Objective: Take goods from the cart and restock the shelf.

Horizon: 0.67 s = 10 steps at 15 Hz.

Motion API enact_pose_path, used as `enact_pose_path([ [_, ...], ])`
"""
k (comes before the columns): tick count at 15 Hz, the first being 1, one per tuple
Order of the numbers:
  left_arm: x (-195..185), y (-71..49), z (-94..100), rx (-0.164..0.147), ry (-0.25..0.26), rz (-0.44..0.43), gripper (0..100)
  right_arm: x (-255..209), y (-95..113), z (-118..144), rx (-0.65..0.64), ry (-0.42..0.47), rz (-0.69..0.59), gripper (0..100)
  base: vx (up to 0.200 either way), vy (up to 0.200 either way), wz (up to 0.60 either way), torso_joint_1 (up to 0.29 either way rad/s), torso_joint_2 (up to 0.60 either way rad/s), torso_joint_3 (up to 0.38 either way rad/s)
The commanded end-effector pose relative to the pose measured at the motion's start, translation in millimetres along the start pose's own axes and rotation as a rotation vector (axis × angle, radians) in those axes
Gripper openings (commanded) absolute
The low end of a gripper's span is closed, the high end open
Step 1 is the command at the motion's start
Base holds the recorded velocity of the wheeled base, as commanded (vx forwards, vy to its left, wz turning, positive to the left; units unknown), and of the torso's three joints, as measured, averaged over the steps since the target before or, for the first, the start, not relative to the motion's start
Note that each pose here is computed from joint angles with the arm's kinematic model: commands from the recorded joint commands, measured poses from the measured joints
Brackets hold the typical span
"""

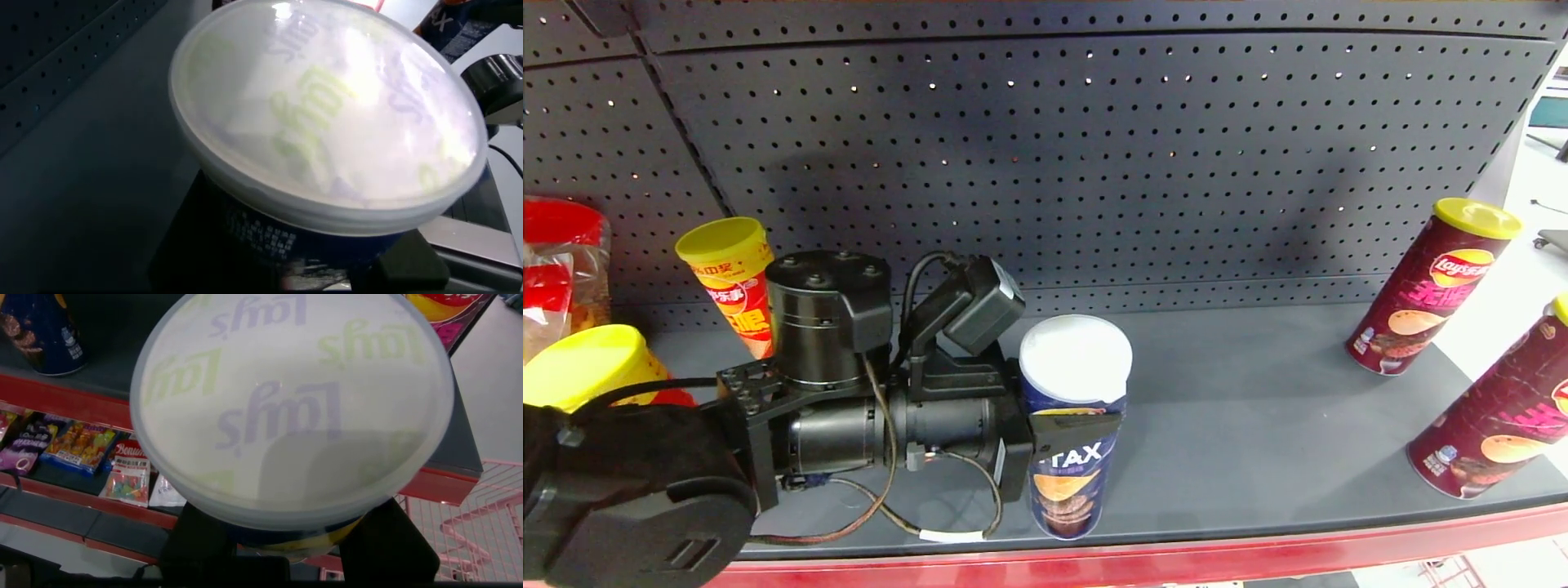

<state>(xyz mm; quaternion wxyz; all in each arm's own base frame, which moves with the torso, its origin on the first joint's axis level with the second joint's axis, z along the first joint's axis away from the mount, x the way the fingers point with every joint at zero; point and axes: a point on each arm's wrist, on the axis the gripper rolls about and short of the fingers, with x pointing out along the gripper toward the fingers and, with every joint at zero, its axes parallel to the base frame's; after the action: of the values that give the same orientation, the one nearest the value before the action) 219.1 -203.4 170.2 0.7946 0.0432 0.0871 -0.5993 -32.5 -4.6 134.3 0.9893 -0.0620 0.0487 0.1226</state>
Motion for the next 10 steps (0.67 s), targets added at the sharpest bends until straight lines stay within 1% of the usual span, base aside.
enact_pose_path([
  [1,-0.8,-1.0,1.2,0.001,-0.004,-0.001,0,0.0,0.0,0.0,0.0,0.001,0.001,0,0.0,0.0,0.0,0.0,0.0,0.0],
  [8,-1.4,-2.0,0.8,0.003,-0.003,-0.004,0,0.0,0.0,0.1,0.0,0.0,0.001,0,0.0,0.0,0.0,0.0,0.0,0.0],
  [10,0.0,-4.3,1.2,0.005,-0.002,-0.013,0,0.2,-0.1,0.2,0.0,0.001,0.001,0,0.0,0.0,0.0,0.0,0.0,0.0],
])
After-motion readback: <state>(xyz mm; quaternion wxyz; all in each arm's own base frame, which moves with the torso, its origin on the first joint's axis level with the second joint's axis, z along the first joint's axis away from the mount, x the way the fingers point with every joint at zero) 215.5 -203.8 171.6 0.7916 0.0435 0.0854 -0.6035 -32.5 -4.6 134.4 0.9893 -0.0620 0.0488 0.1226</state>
